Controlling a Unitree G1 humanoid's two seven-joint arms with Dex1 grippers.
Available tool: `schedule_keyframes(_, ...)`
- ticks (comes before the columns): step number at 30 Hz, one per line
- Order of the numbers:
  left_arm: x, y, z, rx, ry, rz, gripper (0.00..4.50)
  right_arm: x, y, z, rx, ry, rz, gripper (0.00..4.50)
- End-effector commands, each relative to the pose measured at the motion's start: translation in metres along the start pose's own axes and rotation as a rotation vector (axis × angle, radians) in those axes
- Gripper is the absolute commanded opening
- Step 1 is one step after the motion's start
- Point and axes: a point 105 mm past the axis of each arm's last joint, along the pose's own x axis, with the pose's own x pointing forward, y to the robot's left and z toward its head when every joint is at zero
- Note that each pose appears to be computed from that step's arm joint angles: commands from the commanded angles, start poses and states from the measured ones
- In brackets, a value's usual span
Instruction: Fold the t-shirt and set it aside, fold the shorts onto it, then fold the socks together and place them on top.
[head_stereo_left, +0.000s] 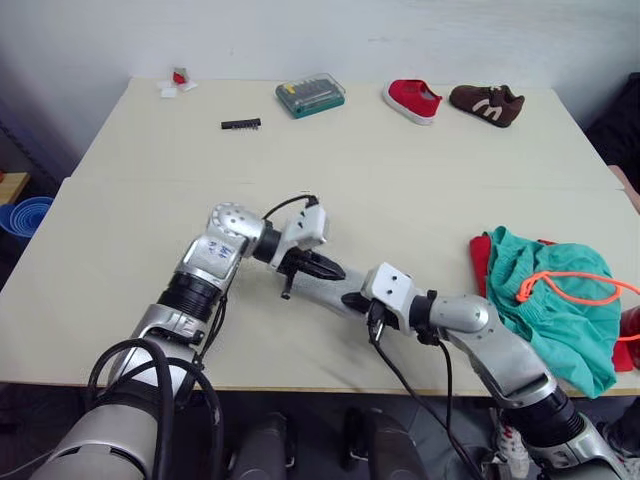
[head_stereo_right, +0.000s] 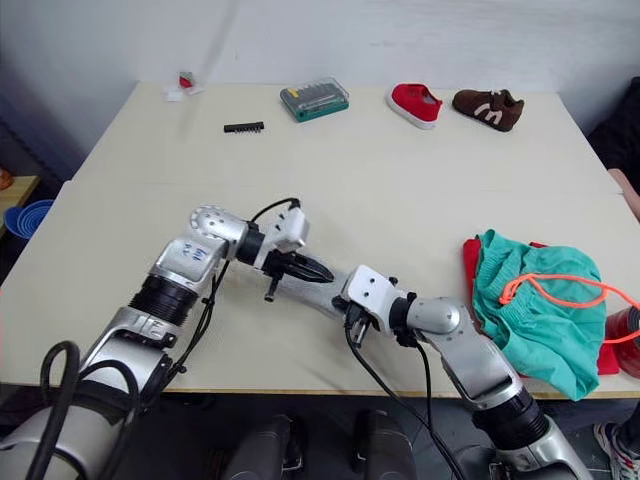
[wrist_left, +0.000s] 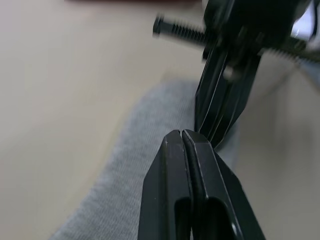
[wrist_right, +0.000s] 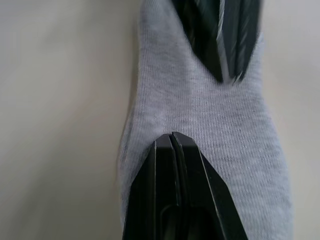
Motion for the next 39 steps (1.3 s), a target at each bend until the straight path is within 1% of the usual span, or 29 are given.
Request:
schedule_keyframes(1,0.001,0.008,-0.017,0.054,0.094,0.025,0.04,-0.027,-0.005,0.027,0.009,-0.102,-0.061,0.00)
schedule_keyframes(3,0.002,0.008,-0.022,0.065,0.105,0.021,0.04,-0.046,-0.002,0.026,0.057,-0.087,-0.079,0.00)
schedule_keyframes(5,0.002,0.009,-0.023,0.067,0.098,0.019,0.04,-0.067,0.006,0.019,0.149,-0.060,-0.091,0.00)
schedule_keyframes(7,0.002,0.010,-0.022,0.068,0.089,0.019,0.04,-0.079,0.011,0.015,0.234,-0.051,-0.104,0.00)
schedule_keyframes(9,0.001,0.011,-0.020,0.066,0.074,0.020,0.04,-0.087,0.013,0.007,0.339,-0.042,-0.130,0.00)
schedule_keyframes(11,-0.002,0.013,-0.011,0.048,0.023,0.026,0.04,-0.089,0.018,-0.007,0.477,-0.018,-0.130,0.00)
schedule_keyframes(12,-0.006,0.015,-0.003,0.039,-0.014,0.033,0.01,-0.085,0.020,-0.013,0.560,-0.023,-0.129,0.17)
schedule_keyframes(14,-0.013,0.016,0.006,0.029,-0.053,0.039,0.00,-0.080,0.021,-0.018,0.655,-0.035,-0.126,0.59)
schedule_keyframes(17,-0.024,0.017,0.008,0.025,-0.053,0.050,0.00,-0.071,0.018,-0.021,0.748,-0.053,-0.127,1.66)
schedule_keyframes(19,-0.032,0.015,-0.002,0.026,-0.008,0.052,0.00,-0.066,0.017,-0.024,0.798,-0.055,-0.120,2.35)
schedule_keyframes(21,-0.037,0.013,-0.019,0.030,0.057,0.064,0.00,-0.061,0.018,-0.025,0.857,-0.059,-0.104,3.03)
schedule_keyframes(23,-0.038,0.013,-0.029,0.038,0.096,0.081,0.00,-0.056,0.020,-0.026,0.904,-0.058,-0.082,3.74)
schedule_keyframes(25,-0.034,0.015,-0.036,0.034,0.111,0.097,0.00,-0.050,0.023,-0.029,0.958,-0.048,-0.060,4.44)
schedule_keyframes(30,-0.027,0.013,-0.042,0.033,0.111,0.095,0.00,-0.036,0.022,-0.031,1.070,-0.047,-0.028,4.48)
schedule_keyframes(35,-0.026,0.013,-0.043,0.023,0.103,0.099,0.00,-0.013,0.005,-0.031,1.204,-0.091,-0.042,4.48)
schedule_keyframes(38,-0.026,0.013,-0.045,0.019,0.103,0.103,0.00,-0.006,-0.003,-0.027,1.244,-0.122,-0.046,4.48)
schedule_keyframes(39,-0.027,0.013,-0.046,0.019,0.104,0.104,0.00,-0.005,-0.005,-0.026,1.250,-0.133,-0.051,4.30)
